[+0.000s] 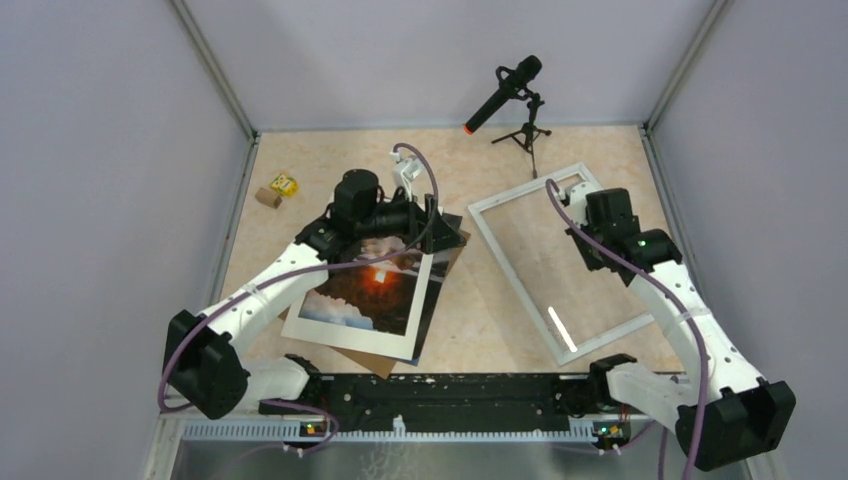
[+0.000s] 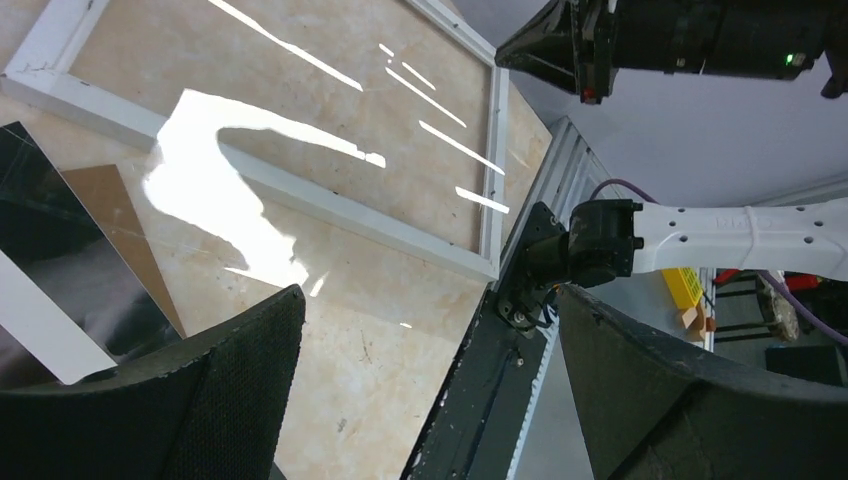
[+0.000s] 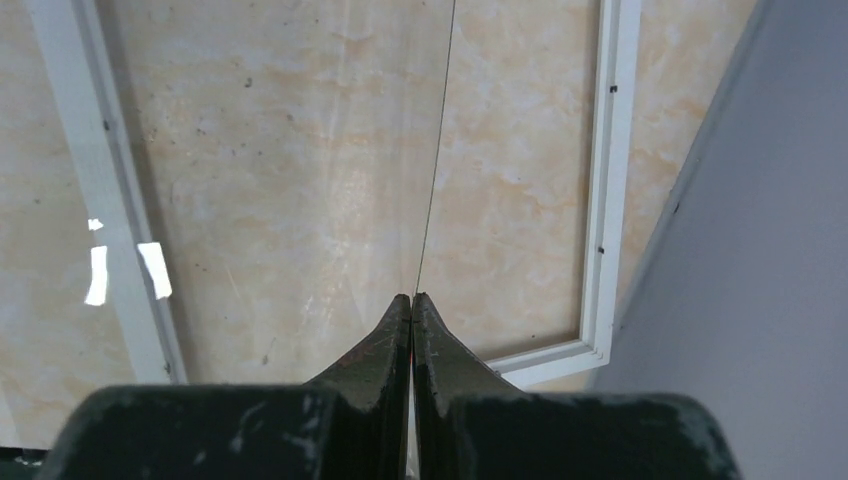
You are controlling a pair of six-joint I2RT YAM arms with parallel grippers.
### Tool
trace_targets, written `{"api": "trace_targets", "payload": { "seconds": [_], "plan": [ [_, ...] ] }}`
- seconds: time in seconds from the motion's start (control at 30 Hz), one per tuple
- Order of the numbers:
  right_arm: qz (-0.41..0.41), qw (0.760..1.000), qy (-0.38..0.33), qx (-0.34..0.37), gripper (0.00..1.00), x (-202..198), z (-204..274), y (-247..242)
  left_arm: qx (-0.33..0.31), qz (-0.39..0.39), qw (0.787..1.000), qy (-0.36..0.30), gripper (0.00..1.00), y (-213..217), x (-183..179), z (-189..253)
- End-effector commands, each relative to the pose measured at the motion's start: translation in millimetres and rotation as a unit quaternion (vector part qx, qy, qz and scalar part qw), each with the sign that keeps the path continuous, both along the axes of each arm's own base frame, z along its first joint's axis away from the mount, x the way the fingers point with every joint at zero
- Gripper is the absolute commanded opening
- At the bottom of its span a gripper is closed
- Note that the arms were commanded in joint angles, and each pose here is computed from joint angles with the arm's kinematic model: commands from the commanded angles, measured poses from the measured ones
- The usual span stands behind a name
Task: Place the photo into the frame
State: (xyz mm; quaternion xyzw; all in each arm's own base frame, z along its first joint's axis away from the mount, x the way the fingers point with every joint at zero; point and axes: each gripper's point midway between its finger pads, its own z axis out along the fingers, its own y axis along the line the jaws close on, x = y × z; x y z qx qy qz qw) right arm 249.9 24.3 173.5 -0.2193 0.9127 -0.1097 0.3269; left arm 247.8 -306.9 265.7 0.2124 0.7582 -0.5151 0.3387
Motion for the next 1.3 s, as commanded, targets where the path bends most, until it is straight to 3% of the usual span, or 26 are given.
{"api": "trace_targets", "payload": {
  "seconds": [0.0,0.3,0.4,0.47,0.7,1.27],
  "plan": [
    [0.052,0.999,0.003,0.013,0.00,5,13,-7,-0.002,-0.012,0.999,-0.050,0.98,-8,-13,17],
    [0.066,0.997,0.045,-0.019,0.00,15,-5,-42,0.001,-0.040,0.998,-0.055,0.98,-24,-35,14],
    [0.016,1.000,0.019,0.000,0.00,29,-3,-61,0.000,-0.046,0.997,-0.068,0.98,-26,-41,20],
    [0.013,0.999,-0.007,0.045,0.00,38,1,-58,0.017,-0.036,0.997,-0.073,0.98,-26,-41,20],
    [-0.026,0.996,-0.038,0.082,0.00,54,-12,-69,0.041,-0.022,0.995,-0.088,0.98,-27,-40,16],
    [-0.080,0.992,-0.052,0.077,0.00,66,-27,-92,0.068,-0.017,0.994,-0.079,0.98,-28,-33,4]
  ]
}}
